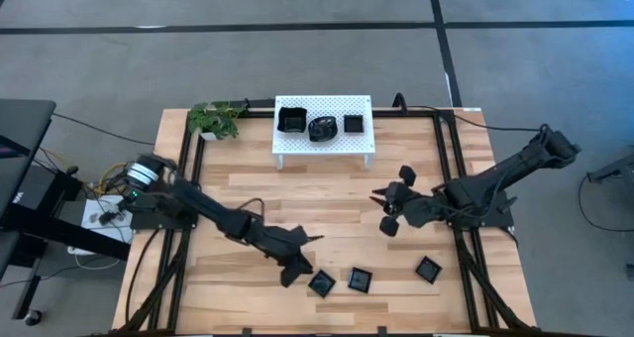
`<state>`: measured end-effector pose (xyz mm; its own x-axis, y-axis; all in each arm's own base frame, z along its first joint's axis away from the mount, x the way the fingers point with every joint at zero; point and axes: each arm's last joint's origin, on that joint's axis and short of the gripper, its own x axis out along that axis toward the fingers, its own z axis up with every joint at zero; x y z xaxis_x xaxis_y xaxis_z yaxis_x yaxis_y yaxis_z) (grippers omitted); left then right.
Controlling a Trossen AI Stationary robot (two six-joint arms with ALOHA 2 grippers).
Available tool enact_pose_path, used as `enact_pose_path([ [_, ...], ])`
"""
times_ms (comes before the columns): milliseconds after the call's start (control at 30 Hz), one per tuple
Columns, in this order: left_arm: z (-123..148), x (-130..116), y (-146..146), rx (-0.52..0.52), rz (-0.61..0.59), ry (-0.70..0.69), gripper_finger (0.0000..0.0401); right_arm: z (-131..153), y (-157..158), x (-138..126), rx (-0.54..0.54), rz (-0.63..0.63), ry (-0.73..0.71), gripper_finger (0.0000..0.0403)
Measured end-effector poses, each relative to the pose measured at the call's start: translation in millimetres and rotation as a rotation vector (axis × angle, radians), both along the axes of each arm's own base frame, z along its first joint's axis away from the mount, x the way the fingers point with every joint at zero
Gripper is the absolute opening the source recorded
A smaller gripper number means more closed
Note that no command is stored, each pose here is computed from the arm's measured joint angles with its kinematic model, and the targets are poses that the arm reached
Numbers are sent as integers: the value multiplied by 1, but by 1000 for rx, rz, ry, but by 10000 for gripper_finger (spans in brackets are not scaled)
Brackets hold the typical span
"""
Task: Pick & Place Mini shaped plates
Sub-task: Stack the black square plate on top of the black square plates on the shelf
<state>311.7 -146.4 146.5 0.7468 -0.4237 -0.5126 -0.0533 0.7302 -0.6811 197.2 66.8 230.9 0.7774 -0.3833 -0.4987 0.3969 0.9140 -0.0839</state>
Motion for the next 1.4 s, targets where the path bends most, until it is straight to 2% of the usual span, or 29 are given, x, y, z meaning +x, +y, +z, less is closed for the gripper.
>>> enact_pose_path([
  [133,-29,2,-6,-1,15,100,76,-2,1,2,19,17,4,72],
  [267,-42,1,-10,24,31,123,76,-3,6,6,29,31,-17,72],
  [733,-44,4,-8,25,111,107,76,-18,31,24,50,94,-60,72],
  [900,-43,5,-9,-1,128,109,76,-23,36,27,49,103,-52,72],
  [1133,-37,10,-15,-19,131,99,76,-23,37,26,111,74,-82,72],
  [1400,-45,12,-19,-42,166,123,76,-21,44,25,124,101,-105,72],
])
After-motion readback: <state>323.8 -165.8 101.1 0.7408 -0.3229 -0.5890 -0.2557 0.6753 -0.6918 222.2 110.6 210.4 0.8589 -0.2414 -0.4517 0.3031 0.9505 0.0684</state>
